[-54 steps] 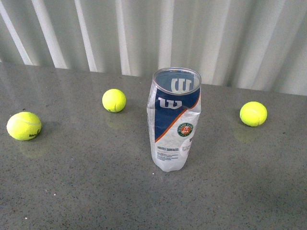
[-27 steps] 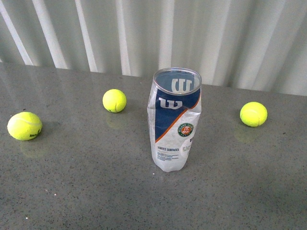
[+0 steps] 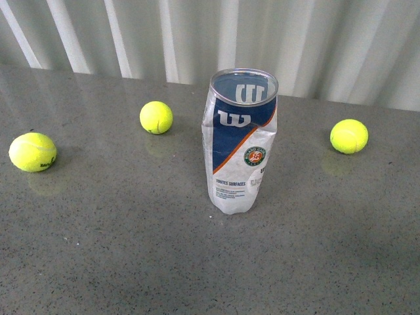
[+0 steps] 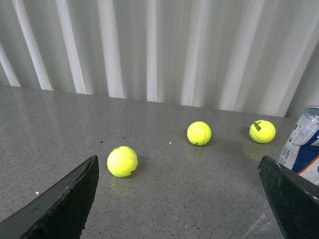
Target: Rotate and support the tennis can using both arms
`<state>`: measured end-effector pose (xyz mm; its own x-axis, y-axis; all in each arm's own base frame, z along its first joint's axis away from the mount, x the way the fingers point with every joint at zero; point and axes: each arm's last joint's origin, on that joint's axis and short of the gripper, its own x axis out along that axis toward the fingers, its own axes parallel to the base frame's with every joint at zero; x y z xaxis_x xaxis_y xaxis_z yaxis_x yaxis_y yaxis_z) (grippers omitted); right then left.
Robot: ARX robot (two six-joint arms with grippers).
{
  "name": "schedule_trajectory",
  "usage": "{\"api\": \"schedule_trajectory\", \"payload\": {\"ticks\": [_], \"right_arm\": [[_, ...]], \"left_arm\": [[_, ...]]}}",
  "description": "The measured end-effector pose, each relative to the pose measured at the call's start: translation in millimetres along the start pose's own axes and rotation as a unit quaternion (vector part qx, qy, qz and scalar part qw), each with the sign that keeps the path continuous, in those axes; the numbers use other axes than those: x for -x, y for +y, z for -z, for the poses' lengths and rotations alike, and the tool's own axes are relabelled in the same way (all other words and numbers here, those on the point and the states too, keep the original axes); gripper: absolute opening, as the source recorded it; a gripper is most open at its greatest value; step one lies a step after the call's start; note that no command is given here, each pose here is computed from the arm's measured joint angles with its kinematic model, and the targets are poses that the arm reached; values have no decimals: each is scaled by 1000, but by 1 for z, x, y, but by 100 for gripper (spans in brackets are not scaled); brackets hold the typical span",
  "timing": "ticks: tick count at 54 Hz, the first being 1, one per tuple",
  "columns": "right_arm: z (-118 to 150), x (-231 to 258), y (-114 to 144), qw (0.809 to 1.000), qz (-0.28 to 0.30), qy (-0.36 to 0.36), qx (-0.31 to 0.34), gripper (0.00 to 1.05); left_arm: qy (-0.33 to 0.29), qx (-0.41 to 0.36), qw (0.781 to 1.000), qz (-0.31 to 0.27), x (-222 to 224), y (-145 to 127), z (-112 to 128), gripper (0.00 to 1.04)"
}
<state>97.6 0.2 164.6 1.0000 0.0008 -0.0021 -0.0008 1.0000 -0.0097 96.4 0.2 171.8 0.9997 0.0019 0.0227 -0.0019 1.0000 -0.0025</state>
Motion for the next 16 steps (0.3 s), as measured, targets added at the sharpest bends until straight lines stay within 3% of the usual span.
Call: {"api": "schedule_trajectory", "payload": {"ticks": [16], "right_arm": [[0, 0, 0, 1000, 0, 0, 0, 98]], "left_arm": [[0, 0, 1000, 0, 0, 0, 0, 98]]}}
